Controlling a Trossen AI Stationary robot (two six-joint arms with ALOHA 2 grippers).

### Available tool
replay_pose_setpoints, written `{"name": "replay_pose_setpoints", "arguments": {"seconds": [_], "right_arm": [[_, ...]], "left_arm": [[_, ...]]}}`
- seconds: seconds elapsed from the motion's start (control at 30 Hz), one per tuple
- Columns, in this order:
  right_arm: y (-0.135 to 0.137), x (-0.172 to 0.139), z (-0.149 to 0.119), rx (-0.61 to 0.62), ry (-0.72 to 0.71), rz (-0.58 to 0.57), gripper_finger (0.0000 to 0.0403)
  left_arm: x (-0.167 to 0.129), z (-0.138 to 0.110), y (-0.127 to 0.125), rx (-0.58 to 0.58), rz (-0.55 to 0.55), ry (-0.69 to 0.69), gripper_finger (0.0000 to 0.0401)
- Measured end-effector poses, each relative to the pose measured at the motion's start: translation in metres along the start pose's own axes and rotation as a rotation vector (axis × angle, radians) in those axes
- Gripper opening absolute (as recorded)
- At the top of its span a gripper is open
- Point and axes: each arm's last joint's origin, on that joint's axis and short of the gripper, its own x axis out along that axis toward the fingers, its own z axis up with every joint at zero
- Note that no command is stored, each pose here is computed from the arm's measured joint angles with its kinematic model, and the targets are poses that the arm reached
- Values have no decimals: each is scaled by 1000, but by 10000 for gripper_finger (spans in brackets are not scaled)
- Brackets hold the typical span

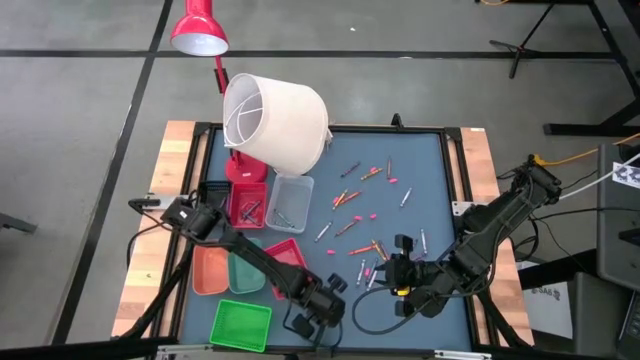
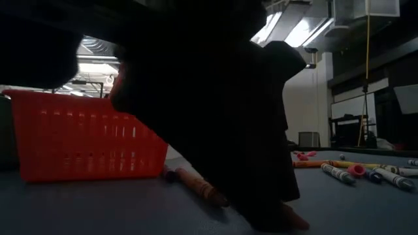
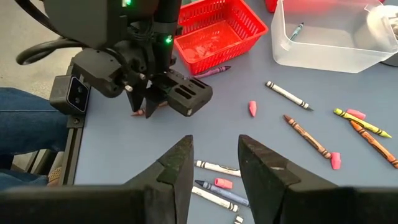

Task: Sort crayons
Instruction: Put the brown crayon into the bottom red bin

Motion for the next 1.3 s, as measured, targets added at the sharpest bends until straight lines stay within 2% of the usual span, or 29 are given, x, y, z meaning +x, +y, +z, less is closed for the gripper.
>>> {"name": "replay_pose_setpoints", "arguments": {"seconds": [0.2,0.47,0.67,0.8,1.07,1.3], "right_arm": [[0,0,0,0,0,0,124],[0,0,0,-4,2,-1,124],[-4,0,-6,-66,58,-40,124],[-8,-1,-10,-92,97,-70,124],[-11,-1,-11,-111,87,-132,124],[-14,-2,-15,-114,122,-162,124]], "left_arm": [[0,-2,8,-16,11,1,88],[1,-4,18,-35,1,0,37],[1,-5,22,-43,4,1,6],[1,-5,24,-45,6,1,4],[-3,-5,28,-50,24,-3,2],[-30,7,34,-62,74,-31,2]]}}
